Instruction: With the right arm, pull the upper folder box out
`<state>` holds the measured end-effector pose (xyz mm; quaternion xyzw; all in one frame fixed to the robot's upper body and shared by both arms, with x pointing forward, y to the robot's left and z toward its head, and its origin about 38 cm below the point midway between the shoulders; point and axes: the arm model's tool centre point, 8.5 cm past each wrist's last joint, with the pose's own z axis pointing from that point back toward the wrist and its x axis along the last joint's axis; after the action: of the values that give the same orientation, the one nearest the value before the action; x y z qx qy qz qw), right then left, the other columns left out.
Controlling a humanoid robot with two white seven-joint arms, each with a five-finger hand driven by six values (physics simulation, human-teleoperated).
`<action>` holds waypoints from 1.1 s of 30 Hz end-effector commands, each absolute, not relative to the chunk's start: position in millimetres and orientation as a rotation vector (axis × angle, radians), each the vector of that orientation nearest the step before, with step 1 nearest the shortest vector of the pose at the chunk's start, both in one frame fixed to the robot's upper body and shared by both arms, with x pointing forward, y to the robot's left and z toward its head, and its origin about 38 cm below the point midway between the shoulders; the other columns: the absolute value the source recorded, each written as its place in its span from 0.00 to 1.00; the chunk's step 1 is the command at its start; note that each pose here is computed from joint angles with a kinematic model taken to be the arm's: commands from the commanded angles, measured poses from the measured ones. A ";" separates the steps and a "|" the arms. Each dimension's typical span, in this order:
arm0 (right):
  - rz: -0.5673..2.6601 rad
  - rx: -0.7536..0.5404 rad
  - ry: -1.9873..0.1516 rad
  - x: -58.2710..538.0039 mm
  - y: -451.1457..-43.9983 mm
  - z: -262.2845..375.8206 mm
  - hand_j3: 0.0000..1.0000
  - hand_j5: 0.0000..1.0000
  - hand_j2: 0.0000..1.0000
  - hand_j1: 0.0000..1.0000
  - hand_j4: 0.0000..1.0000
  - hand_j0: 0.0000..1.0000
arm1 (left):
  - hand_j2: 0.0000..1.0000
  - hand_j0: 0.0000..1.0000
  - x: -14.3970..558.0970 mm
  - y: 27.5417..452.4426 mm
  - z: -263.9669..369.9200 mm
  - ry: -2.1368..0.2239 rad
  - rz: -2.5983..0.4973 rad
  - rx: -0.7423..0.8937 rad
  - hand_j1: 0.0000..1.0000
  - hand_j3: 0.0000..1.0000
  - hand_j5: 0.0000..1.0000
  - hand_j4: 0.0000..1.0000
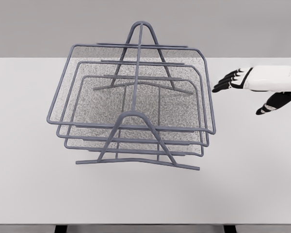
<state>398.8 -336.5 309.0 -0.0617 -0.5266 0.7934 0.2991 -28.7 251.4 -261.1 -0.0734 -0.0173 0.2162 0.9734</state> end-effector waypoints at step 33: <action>2.208 -0.213 -1.221 393.6 -349.9 289.9 1.00 1.00 1.00 1.00 1.00 1.00 | 1.00 1.00 -28.7 251.4 -261.1 -0.035 0.436 -0.148 1.00 1.00 1.00 1.00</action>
<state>394.9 -333.8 293.8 -0.0506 -0.4940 0.8146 0.2998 -28.7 251.4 -261.1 -0.0734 -0.0173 0.2163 0.9734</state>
